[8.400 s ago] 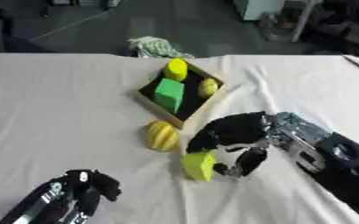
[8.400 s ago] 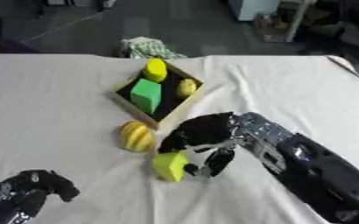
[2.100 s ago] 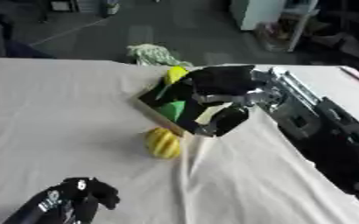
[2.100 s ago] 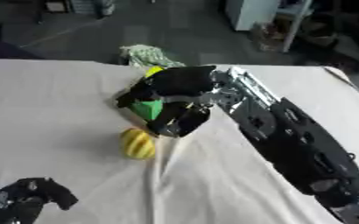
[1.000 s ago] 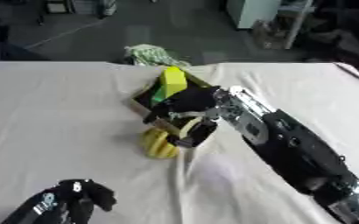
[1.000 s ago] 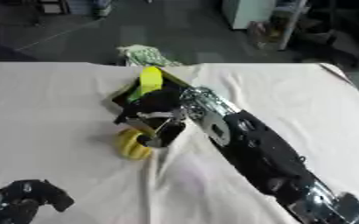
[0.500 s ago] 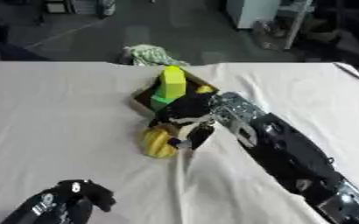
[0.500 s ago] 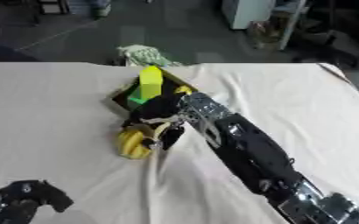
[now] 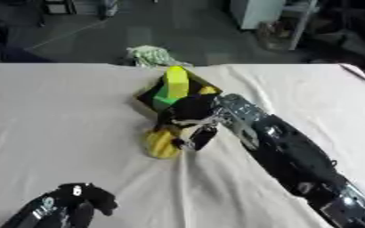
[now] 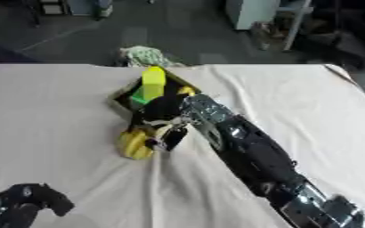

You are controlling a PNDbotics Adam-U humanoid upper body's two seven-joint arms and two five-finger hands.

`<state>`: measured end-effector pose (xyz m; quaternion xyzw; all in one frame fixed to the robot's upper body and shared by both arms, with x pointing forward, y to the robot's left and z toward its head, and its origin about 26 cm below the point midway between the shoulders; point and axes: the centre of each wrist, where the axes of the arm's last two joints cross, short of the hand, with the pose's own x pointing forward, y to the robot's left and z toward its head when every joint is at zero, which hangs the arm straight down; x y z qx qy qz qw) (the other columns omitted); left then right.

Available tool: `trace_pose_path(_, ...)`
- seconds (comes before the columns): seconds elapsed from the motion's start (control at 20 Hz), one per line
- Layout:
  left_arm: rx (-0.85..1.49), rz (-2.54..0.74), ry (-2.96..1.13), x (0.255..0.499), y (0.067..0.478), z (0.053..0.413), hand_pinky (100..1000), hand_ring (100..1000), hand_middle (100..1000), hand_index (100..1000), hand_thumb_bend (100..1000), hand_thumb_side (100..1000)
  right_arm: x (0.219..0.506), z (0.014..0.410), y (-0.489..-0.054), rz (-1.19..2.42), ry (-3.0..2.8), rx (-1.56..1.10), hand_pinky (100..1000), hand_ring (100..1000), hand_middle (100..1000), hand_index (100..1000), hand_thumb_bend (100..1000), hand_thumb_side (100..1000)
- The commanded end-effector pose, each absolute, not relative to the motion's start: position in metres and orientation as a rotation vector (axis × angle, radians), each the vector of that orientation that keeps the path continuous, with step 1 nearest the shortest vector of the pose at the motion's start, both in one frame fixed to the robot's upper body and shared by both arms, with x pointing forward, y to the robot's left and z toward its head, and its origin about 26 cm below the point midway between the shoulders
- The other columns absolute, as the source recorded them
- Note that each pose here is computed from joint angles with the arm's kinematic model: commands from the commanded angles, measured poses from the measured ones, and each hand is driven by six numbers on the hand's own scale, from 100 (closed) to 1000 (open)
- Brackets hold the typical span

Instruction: Pick up objects on the table and place them in the box.

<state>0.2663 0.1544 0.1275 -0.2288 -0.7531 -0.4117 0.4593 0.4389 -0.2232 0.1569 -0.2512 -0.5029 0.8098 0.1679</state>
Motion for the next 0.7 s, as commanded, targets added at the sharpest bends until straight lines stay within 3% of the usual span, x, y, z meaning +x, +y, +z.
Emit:
trace_pose_path(0.05, -0.564, -1.026, -1.879, 0.264, 0.155, 0.134, 719, 695, 539, 731, 100, 713, 0.442, 0.162, -0.230, 2.315, -1.396, -0.755, 803, 819, 830, 892, 100, 309)
trace_pose_path(0.15, -0.564, -1.026, -1.879, 0.264, 0.155, 0.134, 719, 695, 539, 731, 100, 713, 0.442, 0.162, -0.230, 2.316, -1.396, -0.756, 803, 819, 830, 892, 100, 309)
trace_pose_path(0.2, -0.564, -1.026, -1.879, 0.264, 0.155, 0.134, 719, 696, 539, 731, 100, 712, 0.442, 0.162, -0.229, 2.315, -1.405, -0.756, 839, 885, 887, 787, 100, 306)
trace_pose_path(0.35, -0.563, -1.026, -1.880, 0.264, 0.155, 0.134, 719, 696, 539, 731, 100, 711, 0.438, 0.167, -0.223, 2.295, -1.496, -0.772, 848, 893, 896, 736, 100, 303)
trace_pose_path(0.7, -0.563, -1.027, -1.881, 0.265, 0.155, 0.134, 720, 696, 540, 731, 100, 709, 0.430, 0.173, -0.215, 2.224, -1.695, -0.809, 854, 895, 885, 513, 129, 289)
